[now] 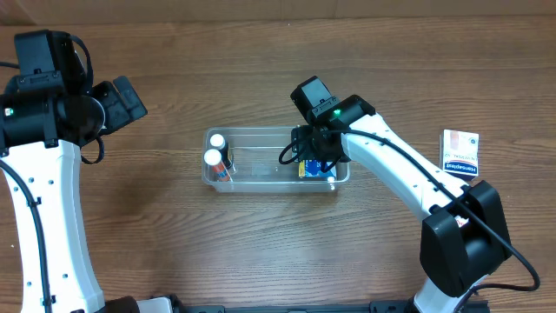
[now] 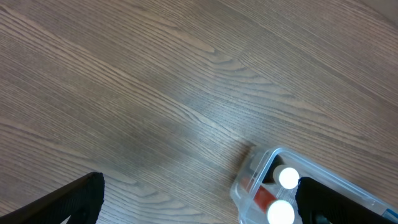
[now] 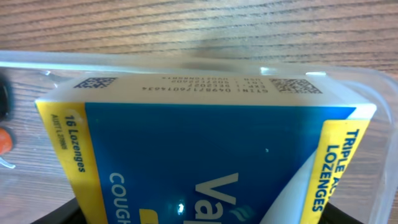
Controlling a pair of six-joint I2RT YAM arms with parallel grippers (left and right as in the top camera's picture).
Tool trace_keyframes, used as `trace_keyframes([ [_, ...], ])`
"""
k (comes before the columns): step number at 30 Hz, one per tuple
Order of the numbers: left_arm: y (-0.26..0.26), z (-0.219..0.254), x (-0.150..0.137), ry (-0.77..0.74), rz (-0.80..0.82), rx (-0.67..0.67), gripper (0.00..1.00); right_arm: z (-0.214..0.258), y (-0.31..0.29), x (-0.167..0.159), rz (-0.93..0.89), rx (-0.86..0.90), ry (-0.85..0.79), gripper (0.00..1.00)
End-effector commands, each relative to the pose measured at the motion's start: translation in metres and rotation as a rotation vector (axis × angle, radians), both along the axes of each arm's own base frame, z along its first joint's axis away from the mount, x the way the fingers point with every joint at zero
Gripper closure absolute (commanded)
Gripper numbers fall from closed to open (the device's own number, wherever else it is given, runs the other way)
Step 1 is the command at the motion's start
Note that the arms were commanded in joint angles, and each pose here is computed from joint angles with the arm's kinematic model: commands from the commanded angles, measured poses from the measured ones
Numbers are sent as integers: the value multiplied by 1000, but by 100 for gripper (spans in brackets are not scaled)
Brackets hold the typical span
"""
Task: Pack container
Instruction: 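Lift VapoDrops box with right gripper and set it in container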
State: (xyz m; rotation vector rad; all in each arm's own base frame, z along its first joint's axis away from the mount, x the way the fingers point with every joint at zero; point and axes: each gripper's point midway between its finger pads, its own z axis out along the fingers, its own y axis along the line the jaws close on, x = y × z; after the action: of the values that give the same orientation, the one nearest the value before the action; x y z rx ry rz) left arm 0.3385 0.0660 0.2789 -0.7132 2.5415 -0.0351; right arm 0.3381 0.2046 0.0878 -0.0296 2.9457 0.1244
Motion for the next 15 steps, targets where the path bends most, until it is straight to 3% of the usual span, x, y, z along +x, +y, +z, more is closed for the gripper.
trace_keyframes([
  [1,0,-6,-1,18,-20,1,0,-5,-5,-3,-6,-24,22,25],
  [15,0,-7,-2,24,-20,0,0,-27,-11,-13,-6,-40,47,24],
])
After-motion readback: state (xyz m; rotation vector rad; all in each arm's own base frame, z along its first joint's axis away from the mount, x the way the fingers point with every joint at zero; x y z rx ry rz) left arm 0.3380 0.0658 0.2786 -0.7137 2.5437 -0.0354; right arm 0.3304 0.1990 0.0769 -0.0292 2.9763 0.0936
